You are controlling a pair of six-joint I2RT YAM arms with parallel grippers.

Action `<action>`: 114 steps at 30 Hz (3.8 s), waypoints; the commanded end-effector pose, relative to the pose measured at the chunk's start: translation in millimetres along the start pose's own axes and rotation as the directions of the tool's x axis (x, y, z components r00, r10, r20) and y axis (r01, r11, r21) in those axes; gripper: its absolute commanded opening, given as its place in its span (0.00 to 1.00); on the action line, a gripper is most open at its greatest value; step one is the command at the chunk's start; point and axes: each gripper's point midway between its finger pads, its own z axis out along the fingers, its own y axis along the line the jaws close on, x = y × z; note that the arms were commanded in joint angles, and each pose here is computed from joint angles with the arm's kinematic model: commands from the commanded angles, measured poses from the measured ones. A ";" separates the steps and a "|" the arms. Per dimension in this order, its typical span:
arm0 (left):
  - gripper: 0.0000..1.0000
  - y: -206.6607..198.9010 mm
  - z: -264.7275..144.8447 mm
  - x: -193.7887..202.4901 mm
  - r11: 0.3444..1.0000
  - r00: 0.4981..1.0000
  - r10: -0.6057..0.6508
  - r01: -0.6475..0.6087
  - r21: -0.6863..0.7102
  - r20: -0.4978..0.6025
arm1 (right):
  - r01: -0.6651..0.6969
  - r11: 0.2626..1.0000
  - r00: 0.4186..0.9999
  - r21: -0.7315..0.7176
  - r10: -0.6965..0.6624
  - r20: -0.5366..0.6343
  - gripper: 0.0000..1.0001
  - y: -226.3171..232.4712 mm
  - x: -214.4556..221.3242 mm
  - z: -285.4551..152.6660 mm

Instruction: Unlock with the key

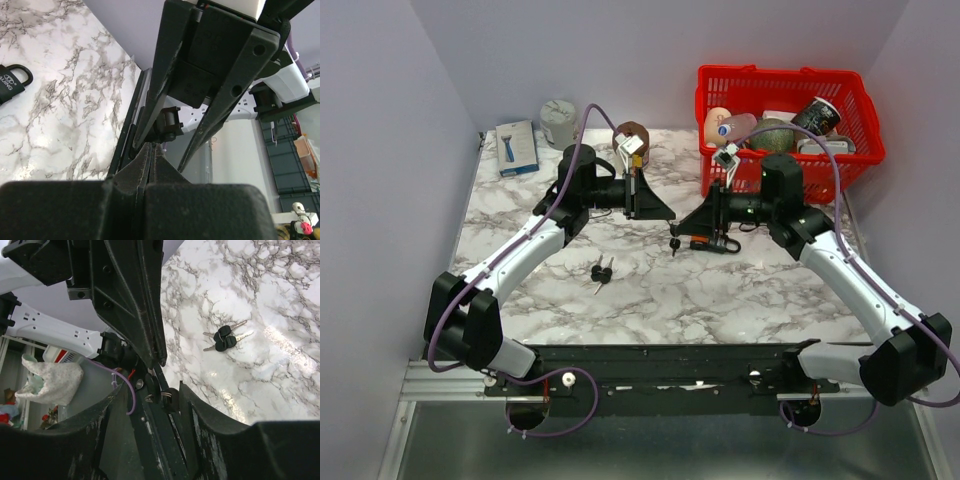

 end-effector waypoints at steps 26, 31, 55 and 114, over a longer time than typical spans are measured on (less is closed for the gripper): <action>0.99 40.1 3.1 -51.1 0.955 0.974 0.119 -0.059 -0.292 0.192 | -0.136 0.988 0.985 0.066 0.128 0.117 0.01 -25.5 5.0 1.2; 0.99 108.7 -0.5 -54.6 0.828 0.975 0.046 0.084 -0.554 0.217 | -0.235 0.939 0.948 0.252 0.164 0.272 0.01 -68.4 5.4 -23.3; 0.86 274.9 82.3 77.1 0.429 0.959 -0.278 0.083 -0.900 -0.044 | -0.369 0.740 0.806 0.562 -0.046 0.590 0.01 -77.3 2.4 -137.6; 0.52 313.1 90.3 188.7 0.378 0.822 -0.440 -0.197 -0.905 -0.363 | -0.380 0.729 0.829 0.569 -0.004 0.560 0.01 -92.2 8.8 -126.6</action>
